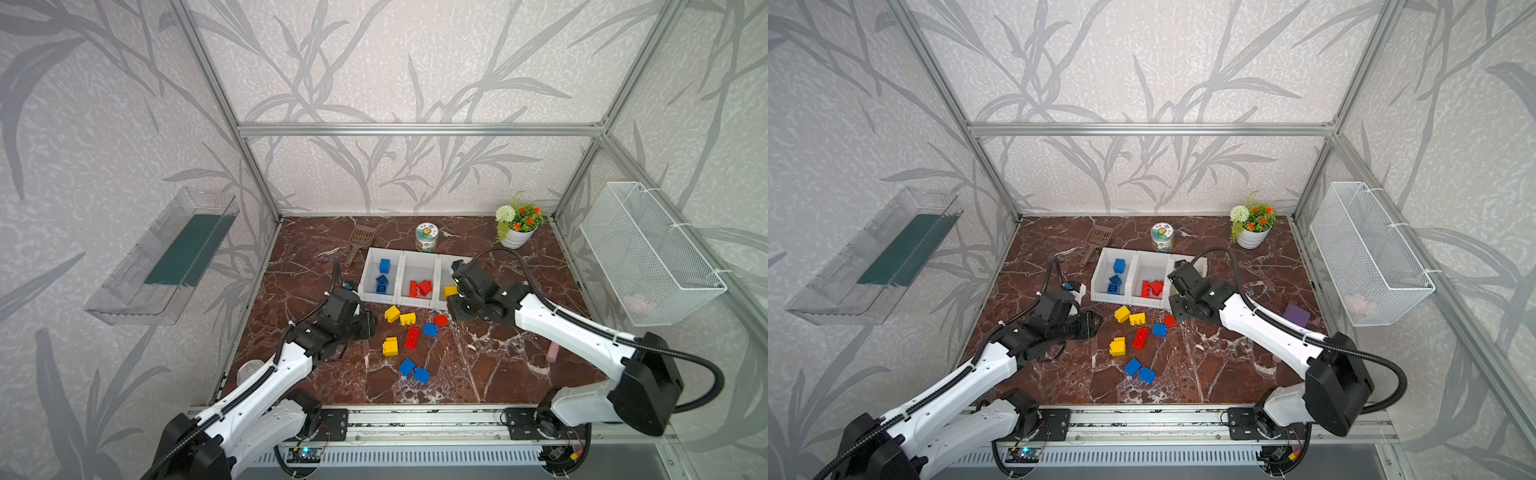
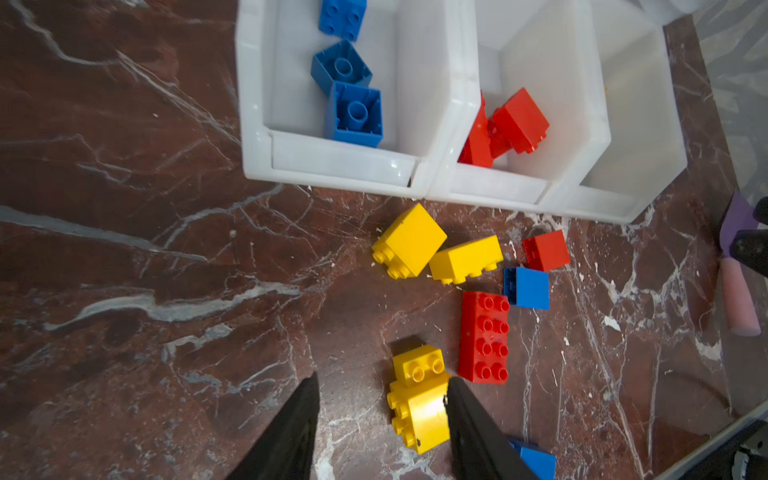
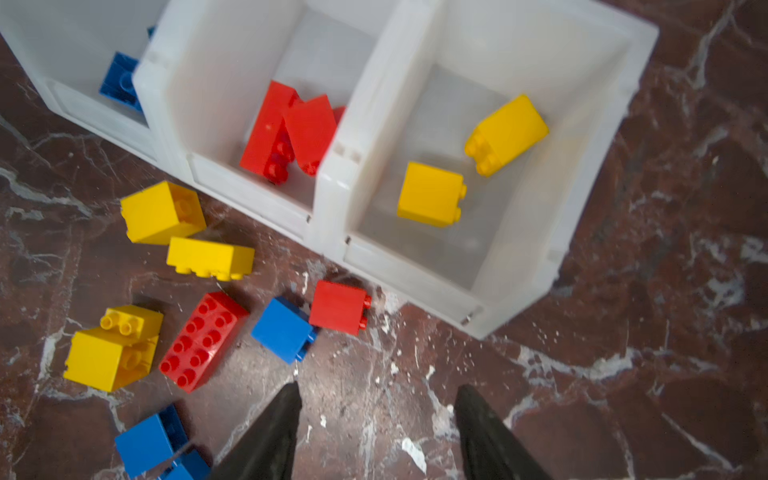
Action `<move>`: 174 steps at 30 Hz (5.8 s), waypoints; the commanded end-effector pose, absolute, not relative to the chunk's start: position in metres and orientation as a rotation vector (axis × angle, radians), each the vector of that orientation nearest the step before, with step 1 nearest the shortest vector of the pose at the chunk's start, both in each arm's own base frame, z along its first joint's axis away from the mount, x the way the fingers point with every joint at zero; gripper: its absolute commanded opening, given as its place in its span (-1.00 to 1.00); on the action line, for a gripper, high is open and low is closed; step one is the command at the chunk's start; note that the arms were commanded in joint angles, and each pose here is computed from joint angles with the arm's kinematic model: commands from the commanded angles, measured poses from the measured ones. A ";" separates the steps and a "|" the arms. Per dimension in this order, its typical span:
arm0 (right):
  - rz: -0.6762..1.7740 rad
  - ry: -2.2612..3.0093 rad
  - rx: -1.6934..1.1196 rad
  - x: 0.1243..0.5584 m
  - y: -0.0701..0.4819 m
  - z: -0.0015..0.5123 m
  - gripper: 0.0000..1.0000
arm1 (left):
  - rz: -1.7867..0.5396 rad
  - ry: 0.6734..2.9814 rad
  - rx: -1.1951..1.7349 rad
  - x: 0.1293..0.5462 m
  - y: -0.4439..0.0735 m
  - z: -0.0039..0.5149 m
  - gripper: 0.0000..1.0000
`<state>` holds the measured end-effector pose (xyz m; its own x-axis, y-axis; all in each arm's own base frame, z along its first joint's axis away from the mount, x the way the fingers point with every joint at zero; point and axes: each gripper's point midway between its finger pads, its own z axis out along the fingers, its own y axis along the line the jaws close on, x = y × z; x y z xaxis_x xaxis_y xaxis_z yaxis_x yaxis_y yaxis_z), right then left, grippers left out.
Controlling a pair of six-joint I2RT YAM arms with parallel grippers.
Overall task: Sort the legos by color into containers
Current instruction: 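Withdraw the right gripper while the left gripper moves over the pile, then lower the left gripper and grasp a yellow brick from the pile, then carry the yellow brick with the left gripper into the compartment farthest from it, then draw the left gripper back while the right gripper lowers toward the pile, then close the right gripper on a blue brick in the pile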
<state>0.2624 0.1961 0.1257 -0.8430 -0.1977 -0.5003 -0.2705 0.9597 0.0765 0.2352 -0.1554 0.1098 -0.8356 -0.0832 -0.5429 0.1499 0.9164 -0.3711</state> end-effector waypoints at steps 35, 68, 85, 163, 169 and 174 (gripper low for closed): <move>0.253 2.637 0.039 0.195 0.135 0.093 0.21 | -0.425 2.818 0.267 0.193 -0.211 0.031 0.33; 0.241 2.625 0.067 0.191 0.128 0.097 0.19 | -0.397 2.461 0.524 0.286 -0.276 0.143 -0.25; 0.269 2.605 0.088 0.179 0.118 0.108 0.18 | -0.599 2.409 0.758 0.373 -0.413 0.137 -0.18; 0.309 2.672 -1.082 0.252 0.298 0.027 0.02 | -0.469 2.349 -0.126 0.238 -0.123 0.132 0.39; 0.287 2.688 -1.078 0.249 0.291 0.021 0.00 | -0.478 2.354 -0.123 0.239 -0.125 0.132 0.39; 0.278 2.708 -1.074 0.246 0.287 0.015 -0.03 | -0.486 2.360 -0.122 0.239 -0.127 0.131 0.39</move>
